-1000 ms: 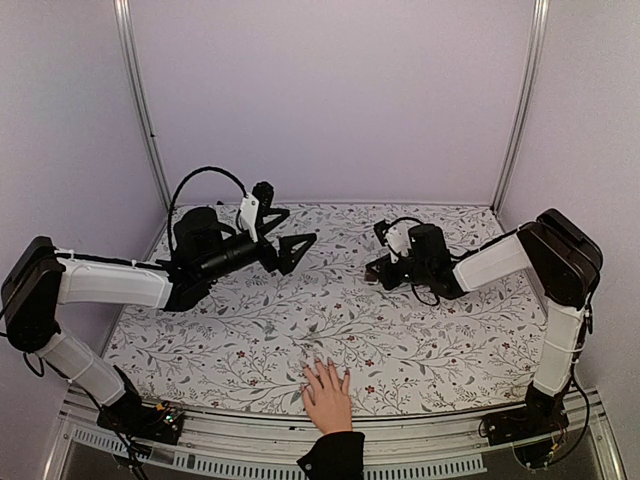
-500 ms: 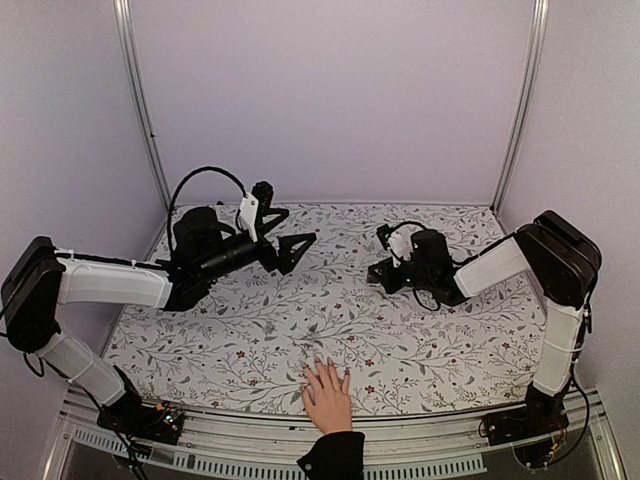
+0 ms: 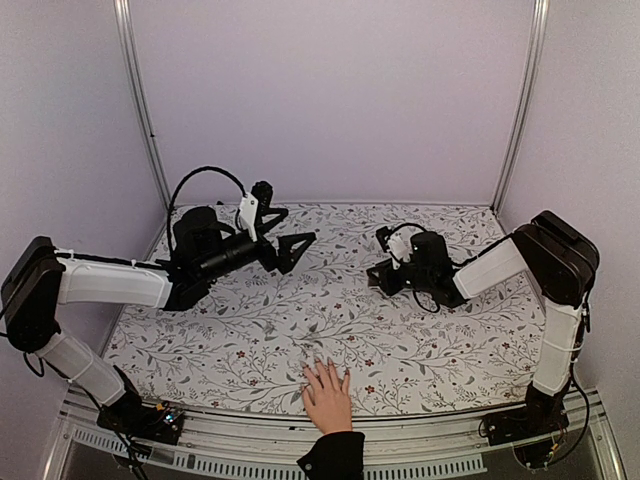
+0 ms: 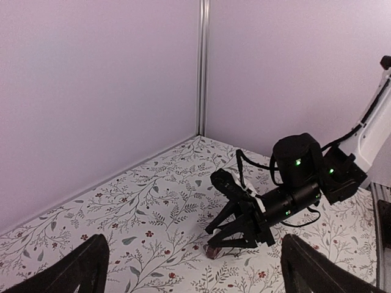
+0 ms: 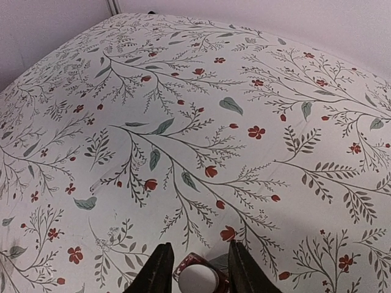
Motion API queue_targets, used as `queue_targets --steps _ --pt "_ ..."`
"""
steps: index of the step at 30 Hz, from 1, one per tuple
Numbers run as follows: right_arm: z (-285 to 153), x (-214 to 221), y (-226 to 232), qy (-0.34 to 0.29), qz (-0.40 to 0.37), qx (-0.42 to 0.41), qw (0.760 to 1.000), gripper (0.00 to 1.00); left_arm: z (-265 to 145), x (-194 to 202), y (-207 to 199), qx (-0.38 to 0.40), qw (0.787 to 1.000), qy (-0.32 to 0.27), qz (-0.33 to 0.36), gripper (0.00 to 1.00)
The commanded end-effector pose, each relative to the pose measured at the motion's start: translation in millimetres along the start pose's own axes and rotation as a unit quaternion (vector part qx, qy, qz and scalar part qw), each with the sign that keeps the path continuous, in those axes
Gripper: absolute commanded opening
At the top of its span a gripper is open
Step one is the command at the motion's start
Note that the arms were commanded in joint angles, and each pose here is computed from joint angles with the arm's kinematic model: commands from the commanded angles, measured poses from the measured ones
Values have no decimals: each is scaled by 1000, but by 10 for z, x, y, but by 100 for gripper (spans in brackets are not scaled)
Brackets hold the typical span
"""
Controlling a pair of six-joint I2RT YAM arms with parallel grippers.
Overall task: Paint the nails
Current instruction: Place the nail polish bottle at the center of the board, then reset both arms
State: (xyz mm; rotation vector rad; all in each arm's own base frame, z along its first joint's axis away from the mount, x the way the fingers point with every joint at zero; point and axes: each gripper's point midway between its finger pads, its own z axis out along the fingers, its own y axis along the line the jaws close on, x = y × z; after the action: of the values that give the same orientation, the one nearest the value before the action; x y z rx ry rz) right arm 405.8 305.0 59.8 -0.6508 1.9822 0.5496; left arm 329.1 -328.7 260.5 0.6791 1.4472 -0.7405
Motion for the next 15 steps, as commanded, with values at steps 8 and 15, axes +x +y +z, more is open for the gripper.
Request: queue_targets --steps 8,15 --pt "-132 -90 90 -13 5 -21 1000 50 -32 -8 129 -17 1000 2 -16 100" --pt "-402 -401 224 -23 14 -44 999 89 23 -5 294 -17 997 17 -74 100"
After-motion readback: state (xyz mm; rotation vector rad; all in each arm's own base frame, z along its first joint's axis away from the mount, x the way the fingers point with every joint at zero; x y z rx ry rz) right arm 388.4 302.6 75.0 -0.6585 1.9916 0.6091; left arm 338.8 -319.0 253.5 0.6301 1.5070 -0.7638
